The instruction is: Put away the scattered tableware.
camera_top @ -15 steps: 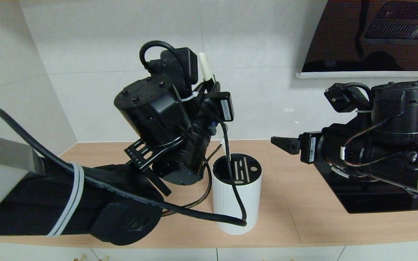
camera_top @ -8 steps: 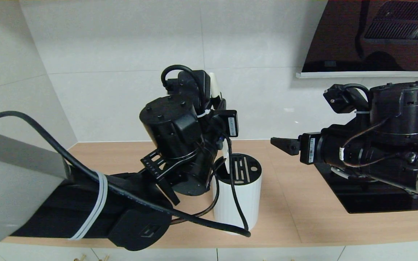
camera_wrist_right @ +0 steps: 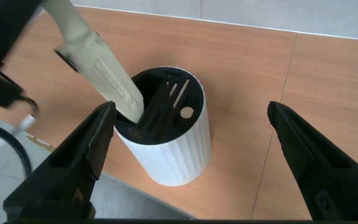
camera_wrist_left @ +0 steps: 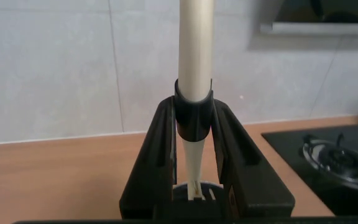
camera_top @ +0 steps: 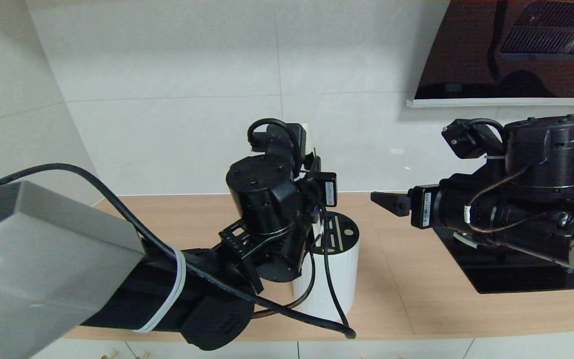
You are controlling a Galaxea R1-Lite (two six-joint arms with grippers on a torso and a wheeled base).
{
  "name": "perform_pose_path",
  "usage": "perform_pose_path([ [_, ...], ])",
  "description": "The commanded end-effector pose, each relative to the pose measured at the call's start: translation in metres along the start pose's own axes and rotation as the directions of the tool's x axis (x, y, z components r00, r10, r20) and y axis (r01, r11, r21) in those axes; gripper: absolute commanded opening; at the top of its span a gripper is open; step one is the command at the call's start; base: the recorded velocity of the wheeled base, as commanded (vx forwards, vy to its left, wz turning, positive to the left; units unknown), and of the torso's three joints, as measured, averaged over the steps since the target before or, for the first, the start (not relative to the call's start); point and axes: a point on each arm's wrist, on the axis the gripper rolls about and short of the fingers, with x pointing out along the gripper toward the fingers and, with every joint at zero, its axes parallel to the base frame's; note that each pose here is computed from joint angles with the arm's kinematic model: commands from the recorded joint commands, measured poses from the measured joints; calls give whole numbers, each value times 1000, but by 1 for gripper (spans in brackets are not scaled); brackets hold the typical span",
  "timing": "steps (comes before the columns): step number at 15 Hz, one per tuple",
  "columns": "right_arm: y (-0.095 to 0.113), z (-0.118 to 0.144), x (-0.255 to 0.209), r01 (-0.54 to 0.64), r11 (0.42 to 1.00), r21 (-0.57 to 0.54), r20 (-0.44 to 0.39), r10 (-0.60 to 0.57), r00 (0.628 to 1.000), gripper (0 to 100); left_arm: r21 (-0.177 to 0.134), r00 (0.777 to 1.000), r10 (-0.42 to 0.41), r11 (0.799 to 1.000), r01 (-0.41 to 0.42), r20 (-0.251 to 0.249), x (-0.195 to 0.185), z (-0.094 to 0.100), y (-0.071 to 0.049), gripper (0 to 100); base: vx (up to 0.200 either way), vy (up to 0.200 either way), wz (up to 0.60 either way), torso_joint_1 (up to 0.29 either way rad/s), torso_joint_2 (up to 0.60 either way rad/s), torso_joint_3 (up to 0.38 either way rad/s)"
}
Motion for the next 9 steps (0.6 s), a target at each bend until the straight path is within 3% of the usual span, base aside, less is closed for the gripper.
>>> perform_pose_path([
  [1,0,-1,1,1,1000,-1,-4,-1,1000,100,13,1000,-1,1000,1,-25,2,-13,-2,0,0,0,0,0,0,0],
  [4,0,-1,1,1,1000,-1,-4,-1,1000,100,27,999,0,1000,1,-44,2,-20,-2,0,0,0,0,0,0,0],
  [9,0,-2,2,2,1000,-2,-8,-2,1000,100,60,992,5,998,2,-123,3,-57,-4,0,0,0,0,0,0,0],
])
